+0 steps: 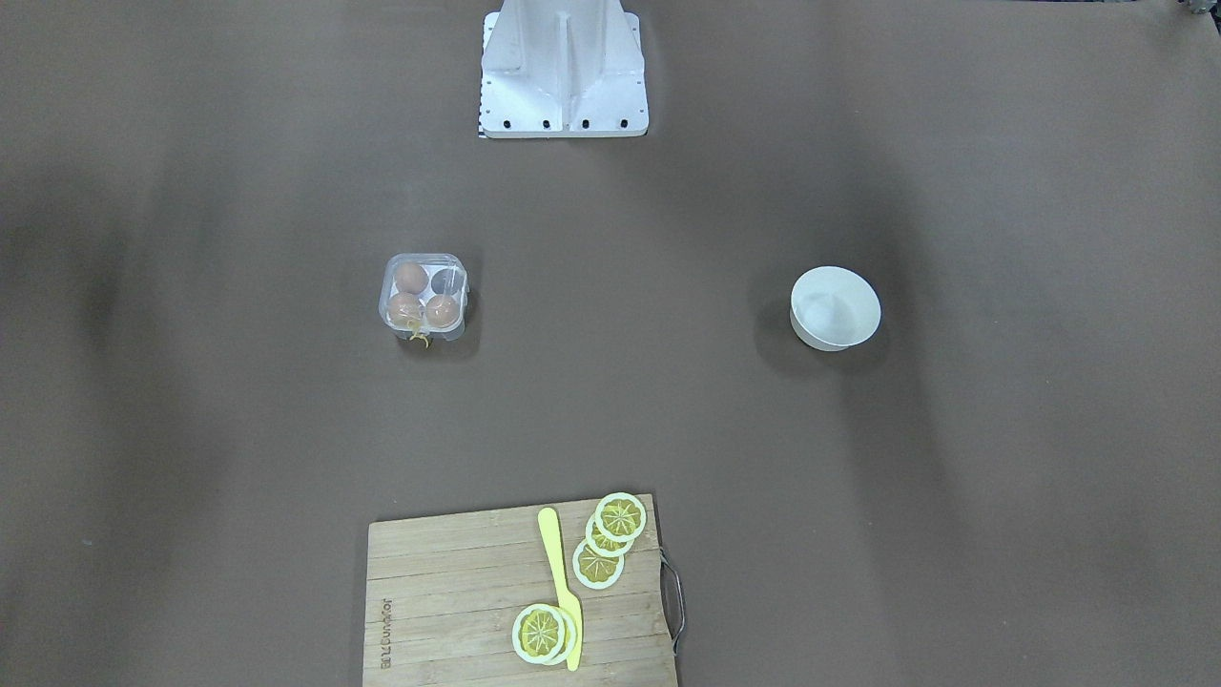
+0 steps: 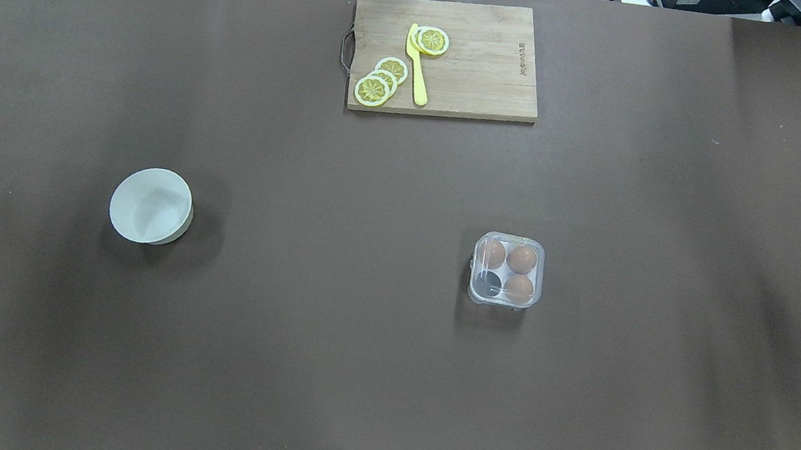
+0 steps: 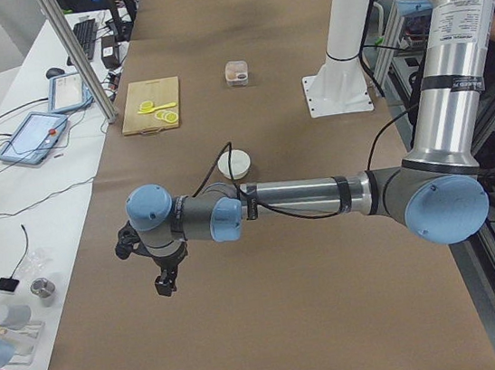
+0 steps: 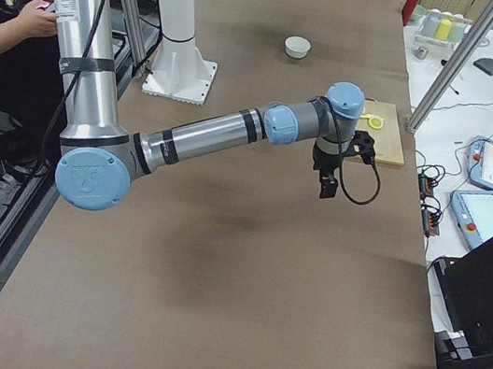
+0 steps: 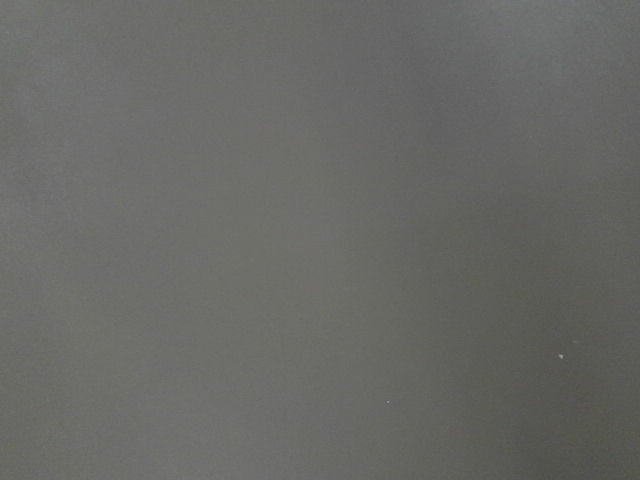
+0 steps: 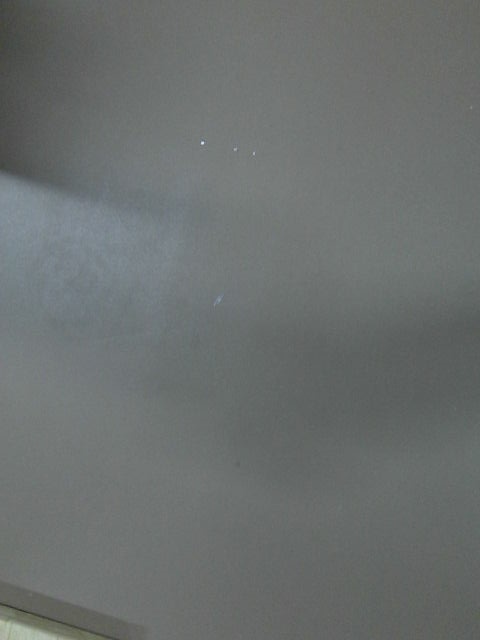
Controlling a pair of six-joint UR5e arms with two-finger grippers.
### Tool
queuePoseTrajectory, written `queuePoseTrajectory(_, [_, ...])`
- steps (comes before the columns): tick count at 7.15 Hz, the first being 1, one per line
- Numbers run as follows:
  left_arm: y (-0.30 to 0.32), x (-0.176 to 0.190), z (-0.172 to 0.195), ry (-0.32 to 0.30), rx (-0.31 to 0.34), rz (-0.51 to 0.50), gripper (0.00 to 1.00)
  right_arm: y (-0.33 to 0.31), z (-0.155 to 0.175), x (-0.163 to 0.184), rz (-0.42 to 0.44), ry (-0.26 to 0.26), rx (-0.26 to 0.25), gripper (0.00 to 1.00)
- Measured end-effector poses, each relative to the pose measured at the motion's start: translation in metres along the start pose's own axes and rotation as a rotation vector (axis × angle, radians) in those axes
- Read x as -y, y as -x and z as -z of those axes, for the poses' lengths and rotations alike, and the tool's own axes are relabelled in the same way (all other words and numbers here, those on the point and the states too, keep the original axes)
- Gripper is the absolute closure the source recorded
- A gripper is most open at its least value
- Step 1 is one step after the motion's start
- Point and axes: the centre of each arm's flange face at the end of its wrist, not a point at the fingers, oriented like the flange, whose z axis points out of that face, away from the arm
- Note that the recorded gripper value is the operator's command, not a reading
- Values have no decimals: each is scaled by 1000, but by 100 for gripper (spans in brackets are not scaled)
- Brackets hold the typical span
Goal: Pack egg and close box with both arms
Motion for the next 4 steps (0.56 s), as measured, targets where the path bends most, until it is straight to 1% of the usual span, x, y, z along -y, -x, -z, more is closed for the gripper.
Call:
queuePoseTrajectory(2, [1,-1,-1,4,4,3,2,-31,0,-15,-56,9,-21,0])
queuePoseTrajectory(4, [3,-3,-3,5,4,5,2,-50,-9,-30,-93,35,-28,0])
